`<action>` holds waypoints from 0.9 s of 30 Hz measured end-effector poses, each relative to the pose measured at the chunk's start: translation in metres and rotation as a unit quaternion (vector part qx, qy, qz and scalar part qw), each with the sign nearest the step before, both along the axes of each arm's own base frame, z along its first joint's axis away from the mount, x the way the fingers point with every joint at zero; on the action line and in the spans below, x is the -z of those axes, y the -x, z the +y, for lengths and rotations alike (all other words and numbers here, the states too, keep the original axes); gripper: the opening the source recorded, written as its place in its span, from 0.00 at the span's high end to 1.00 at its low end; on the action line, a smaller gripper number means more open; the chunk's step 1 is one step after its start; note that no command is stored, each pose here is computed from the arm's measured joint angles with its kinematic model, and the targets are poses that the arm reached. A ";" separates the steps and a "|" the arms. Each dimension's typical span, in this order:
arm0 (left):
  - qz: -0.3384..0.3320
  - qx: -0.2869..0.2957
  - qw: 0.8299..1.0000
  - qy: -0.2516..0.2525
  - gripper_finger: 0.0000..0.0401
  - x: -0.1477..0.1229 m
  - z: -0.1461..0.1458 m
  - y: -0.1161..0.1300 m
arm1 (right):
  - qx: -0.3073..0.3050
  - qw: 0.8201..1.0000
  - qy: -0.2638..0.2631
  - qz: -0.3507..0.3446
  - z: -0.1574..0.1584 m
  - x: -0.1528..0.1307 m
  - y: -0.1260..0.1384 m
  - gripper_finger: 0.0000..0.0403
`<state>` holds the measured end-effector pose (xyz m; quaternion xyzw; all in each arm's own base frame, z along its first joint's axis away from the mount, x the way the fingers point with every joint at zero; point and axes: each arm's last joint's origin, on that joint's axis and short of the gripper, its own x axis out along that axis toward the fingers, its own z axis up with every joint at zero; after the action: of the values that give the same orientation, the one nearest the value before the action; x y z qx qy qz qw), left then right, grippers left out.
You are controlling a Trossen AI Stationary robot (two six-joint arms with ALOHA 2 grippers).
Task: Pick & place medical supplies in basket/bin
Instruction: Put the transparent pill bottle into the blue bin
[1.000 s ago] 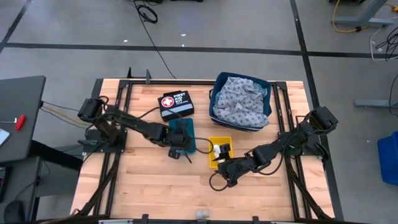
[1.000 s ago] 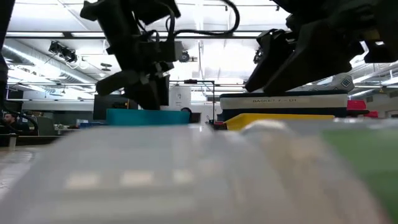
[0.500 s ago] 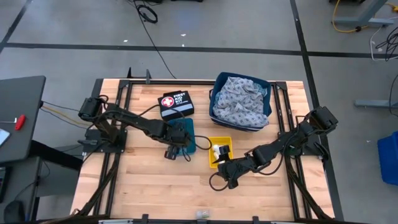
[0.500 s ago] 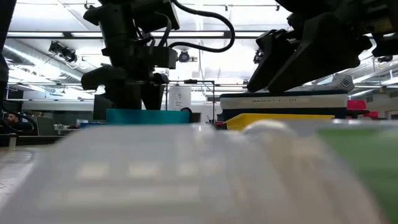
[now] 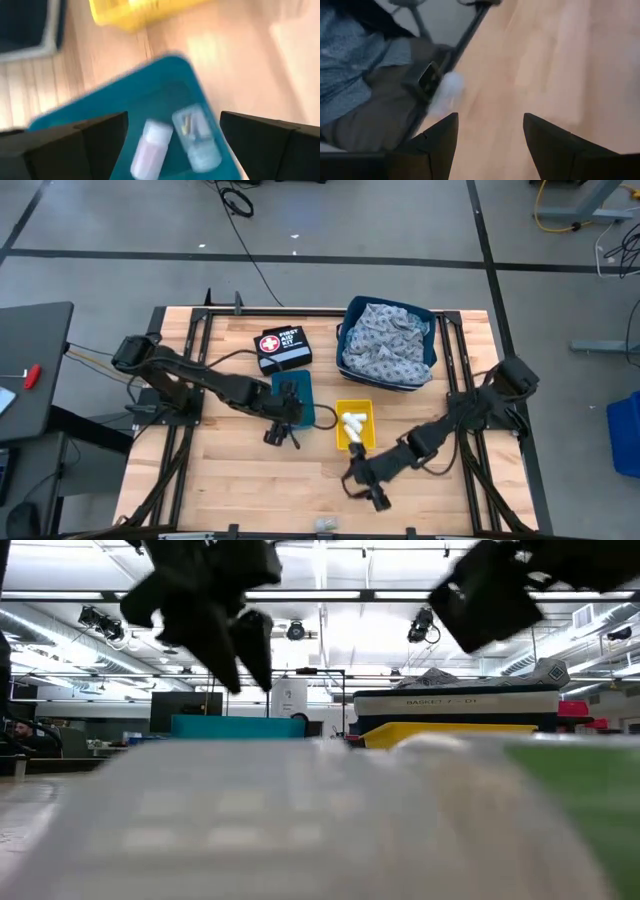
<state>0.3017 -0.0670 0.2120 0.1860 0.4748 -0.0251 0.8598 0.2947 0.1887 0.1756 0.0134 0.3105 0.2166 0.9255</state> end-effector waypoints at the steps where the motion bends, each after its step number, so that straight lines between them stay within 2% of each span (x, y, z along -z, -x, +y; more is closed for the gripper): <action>1: -0.014 0.004 1.000 0.006 0.21 -0.004 -0.002 0.001 | -0.001 1.000 0.000 0.006 0.005 0.005 0.001 0.43; 5: -0.056 0.015 0.998 0.019 0.21 -0.018 -0.011 0.003 | 0.018 1.000 0.011 0.011 0.022 0.029 0.003 0.43; 12: -0.095 0.019 0.995 0.025 0.21 -0.030 -0.014 0.004 | 0.024 0.999 -0.017 0.018 0.042 0.065 -0.008 0.43; 16: -0.094 0.019 0.995 0.026 0.21 -0.030 -0.014 0.004 | 0.004 0.999 -0.028 0.017 0.063 0.066 -0.023 0.43; 20: -0.095 0.022 0.995 0.029 0.21 -0.030 -0.016 0.005 | -0.005 0.999 -0.015 0.031 0.078 0.061 -0.025 0.43; 27: -0.096 0.025 0.995 0.030 0.21 -0.030 -0.019 0.006 | 0.020 0.999 -0.019 0.031 0.083 0.058 -0.024 0.43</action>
<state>0.2961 -0.0862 0.2418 0.1737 0.3844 -0.0430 0.9057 0.3186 0.2717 0.1177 0.0437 0.3347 0.2037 0.9190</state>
